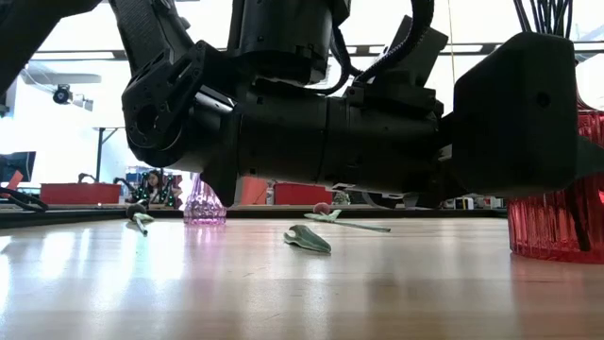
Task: Sort flowers into vase by color
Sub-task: Put the top white flowers into the red vase, then put the black flower into the purple vase
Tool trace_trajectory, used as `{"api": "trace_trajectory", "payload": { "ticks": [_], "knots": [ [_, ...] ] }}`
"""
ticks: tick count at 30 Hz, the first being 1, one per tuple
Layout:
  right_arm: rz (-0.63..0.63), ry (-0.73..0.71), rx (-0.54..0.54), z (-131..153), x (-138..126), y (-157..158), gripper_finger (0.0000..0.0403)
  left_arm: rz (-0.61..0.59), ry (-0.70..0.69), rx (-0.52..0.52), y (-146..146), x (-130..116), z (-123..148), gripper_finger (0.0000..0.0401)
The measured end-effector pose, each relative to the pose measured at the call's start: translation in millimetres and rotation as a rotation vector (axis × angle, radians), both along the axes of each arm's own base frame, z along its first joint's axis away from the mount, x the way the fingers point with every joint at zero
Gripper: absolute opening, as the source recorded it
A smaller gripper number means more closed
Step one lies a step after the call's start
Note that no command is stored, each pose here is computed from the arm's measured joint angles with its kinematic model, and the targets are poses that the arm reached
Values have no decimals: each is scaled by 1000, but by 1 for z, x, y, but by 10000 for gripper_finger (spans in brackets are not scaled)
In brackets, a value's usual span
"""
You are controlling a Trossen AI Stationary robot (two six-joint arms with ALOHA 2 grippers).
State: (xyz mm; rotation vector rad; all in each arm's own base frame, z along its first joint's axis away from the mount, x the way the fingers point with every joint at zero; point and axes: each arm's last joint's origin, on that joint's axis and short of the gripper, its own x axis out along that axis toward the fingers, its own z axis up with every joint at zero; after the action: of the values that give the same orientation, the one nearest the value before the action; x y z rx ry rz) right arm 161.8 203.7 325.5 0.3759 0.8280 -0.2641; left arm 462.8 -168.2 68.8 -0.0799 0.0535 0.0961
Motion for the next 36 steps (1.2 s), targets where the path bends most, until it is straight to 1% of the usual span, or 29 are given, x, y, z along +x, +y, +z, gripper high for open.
{"api": "trace_trajectory", "payload": {
  "ticks": [10,17,21,24,27,30,34,36],
  "knots": [
    [1,59,59,7,-3,0,249,-1,-15,-5,-1,0,7,351],
    [8,105,114,10,-6,-3,249,-8,-30,7,-4,-1,19,351],
    [-9,99,148,14,-9,-7,247,-11,-1,18,-5,-2,32,351],
    [-9,95,159,17,-11,-10,247,-16,44,36,-5,-7,40,351],
    [-21,100,171,19,-14,-13,246,-10,93,58,-6,-14,52,351],
    [-44,107,190,22,-18,-18,246,25,135,82,-5,-24,67,351],
    [-30,123,231,28,-23,-24,246,64,176,110,-1,-49,79,351],
    [-22,130,252,31,-25,-27,246,85,178,95,5,-66,87,351]
  ]
}}
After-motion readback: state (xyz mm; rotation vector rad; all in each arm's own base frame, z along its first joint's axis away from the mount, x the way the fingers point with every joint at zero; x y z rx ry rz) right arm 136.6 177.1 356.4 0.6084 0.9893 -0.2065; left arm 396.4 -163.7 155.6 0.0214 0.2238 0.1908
